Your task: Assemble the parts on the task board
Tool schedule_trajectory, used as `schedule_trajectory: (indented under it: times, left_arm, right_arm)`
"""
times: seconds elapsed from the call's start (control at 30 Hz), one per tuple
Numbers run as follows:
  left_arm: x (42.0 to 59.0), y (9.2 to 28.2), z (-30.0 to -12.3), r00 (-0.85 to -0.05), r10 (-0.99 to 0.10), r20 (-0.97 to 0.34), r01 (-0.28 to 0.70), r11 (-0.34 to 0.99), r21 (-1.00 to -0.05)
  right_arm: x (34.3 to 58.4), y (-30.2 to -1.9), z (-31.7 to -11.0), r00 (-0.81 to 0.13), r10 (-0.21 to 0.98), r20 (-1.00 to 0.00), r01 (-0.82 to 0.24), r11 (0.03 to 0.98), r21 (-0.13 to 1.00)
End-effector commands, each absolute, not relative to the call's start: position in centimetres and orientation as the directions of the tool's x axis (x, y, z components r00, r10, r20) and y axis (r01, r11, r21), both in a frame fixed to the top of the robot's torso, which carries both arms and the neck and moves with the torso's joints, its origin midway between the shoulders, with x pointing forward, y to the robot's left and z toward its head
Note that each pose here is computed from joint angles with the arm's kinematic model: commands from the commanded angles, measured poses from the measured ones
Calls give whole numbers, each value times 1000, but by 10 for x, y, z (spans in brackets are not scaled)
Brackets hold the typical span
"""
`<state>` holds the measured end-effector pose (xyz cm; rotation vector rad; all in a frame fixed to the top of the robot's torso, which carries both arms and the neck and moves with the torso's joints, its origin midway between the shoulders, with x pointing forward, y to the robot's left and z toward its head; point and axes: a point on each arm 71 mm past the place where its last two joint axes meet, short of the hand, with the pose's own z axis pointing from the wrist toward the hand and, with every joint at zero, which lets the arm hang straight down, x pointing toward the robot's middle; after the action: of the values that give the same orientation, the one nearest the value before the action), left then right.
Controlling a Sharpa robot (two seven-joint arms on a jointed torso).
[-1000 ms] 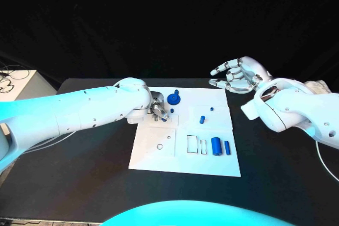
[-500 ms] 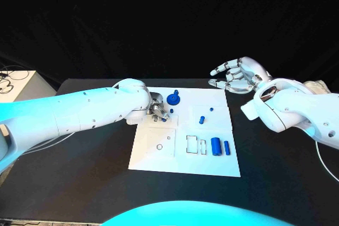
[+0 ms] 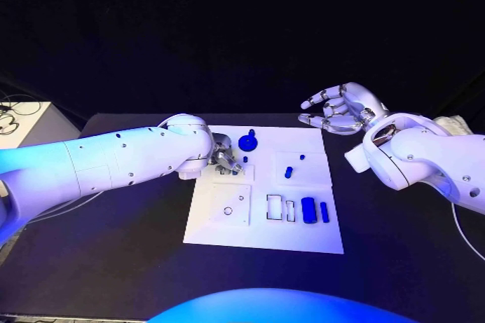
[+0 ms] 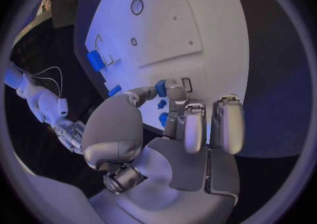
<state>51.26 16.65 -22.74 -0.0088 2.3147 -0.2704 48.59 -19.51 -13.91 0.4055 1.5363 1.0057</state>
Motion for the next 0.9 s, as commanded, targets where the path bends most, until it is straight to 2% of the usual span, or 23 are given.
schedule_trajectory:
  times: [0.03, 0.6, 0.77, 0.9]
  left_arm:
    - [510, 168, -230, -693, -76, -717, 83, 979, -184]
    - [511, 167, -214, -651, -178, -738, 52, 959, -277]
    - [512, 168, -205, -660, -291, -693, 5, 920, -391]
    - [515, 178, -197, -659, -347, -667, -27, 898, -440]
  right_arm:
    - [485, -194, -139, -254, 735, -629, -292, 562, 774]
    - [486, -195, -142, -255, 735, -629, -287, 564, 775]
    - [486, -196, -144, -257, 735, -628, -283, 564, 776]
    - [486, -197, -144, -256, 736, -627, -280, 565, 776]
